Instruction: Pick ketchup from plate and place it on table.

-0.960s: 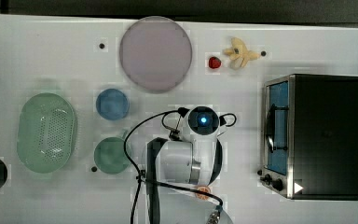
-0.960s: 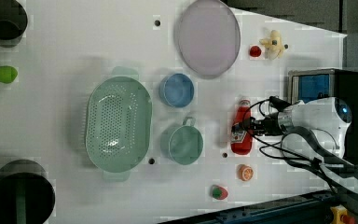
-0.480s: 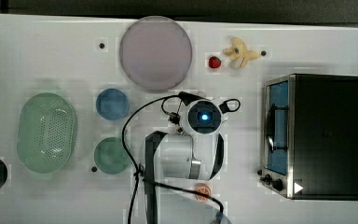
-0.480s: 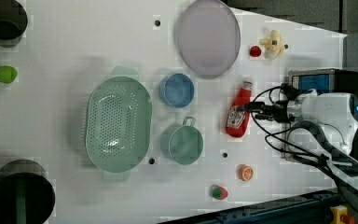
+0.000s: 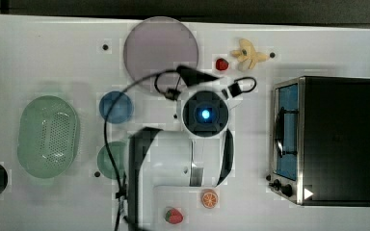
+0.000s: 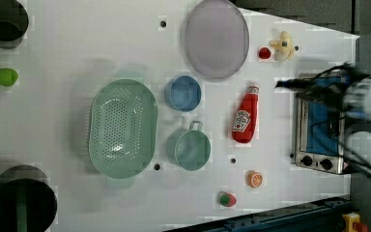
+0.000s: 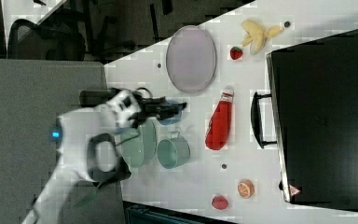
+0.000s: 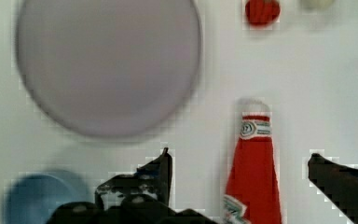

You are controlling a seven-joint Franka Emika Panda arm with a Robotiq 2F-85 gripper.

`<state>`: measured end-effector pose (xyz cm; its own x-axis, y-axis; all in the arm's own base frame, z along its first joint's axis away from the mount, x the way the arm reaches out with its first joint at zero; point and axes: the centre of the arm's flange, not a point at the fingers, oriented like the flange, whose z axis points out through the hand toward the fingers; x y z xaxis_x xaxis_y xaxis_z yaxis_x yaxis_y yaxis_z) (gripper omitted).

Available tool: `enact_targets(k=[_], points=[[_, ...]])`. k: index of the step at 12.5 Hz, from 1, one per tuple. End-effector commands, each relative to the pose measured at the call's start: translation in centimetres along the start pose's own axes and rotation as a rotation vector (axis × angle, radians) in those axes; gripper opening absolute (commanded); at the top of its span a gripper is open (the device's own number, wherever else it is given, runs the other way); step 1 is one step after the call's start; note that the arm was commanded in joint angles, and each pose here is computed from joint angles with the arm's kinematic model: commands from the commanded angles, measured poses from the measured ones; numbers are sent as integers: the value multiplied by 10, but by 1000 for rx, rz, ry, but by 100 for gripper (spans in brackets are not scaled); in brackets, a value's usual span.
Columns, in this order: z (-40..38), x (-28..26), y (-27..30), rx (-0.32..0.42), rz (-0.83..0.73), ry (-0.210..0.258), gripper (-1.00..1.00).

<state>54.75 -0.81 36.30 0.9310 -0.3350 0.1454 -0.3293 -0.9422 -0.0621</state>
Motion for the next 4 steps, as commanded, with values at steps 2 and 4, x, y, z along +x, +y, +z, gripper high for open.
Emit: enact_targets(k=[2,4], points=[[-106,18,-18,-25,305,-67,100],[-152,24,-22,-57,376,-114,100]])
